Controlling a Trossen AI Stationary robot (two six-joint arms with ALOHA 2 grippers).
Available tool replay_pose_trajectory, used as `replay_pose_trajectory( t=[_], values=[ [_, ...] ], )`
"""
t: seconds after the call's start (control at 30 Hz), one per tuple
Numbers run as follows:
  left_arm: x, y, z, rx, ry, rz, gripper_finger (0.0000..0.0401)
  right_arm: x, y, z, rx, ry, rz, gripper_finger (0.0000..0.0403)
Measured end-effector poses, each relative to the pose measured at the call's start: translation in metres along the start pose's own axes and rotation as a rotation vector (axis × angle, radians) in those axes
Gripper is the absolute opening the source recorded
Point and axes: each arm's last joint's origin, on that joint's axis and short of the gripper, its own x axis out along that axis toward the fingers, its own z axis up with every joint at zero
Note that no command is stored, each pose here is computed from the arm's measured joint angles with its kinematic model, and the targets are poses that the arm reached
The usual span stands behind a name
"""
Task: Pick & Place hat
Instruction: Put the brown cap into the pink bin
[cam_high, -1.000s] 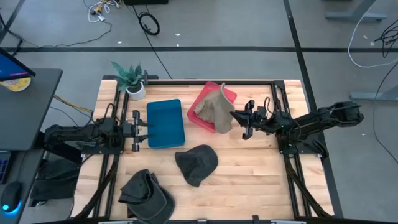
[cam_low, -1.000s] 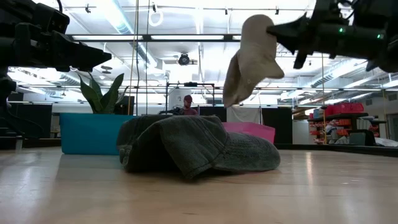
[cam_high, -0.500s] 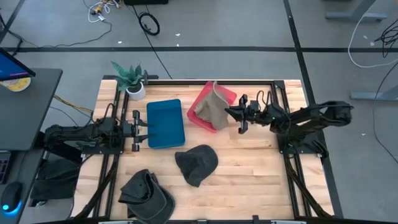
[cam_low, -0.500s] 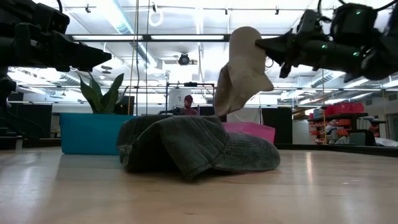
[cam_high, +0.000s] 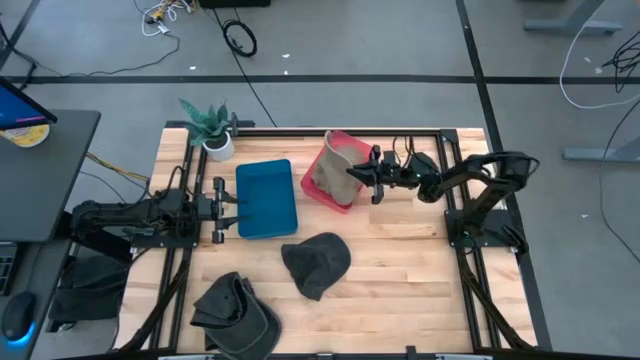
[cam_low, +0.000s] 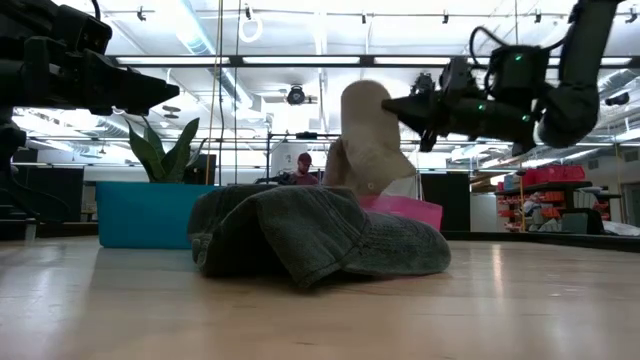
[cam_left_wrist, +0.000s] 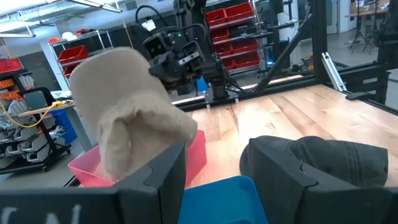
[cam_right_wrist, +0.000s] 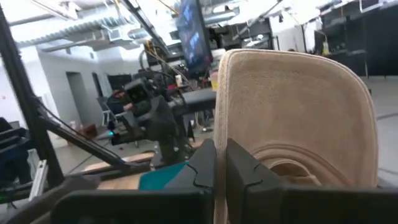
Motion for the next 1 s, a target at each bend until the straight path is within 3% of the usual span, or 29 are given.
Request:
replay_pose_trajectory(
  t=[0.5, 1.0],
  values=[
    [0.0, 0.0, 0.0, 0.0, 0.0, 0.0, 0.0177, -0.008, -0.036, -0.021, 0.014, 0.159, -0.23, 0.0036],
    [0.0, 0.0, 0.0, 0.0, 0.0, 0.0, 0.0177, -0.014, -0.042, -0.027, -0.014, 0.281, -0.232, 0.0043]
  ],
)
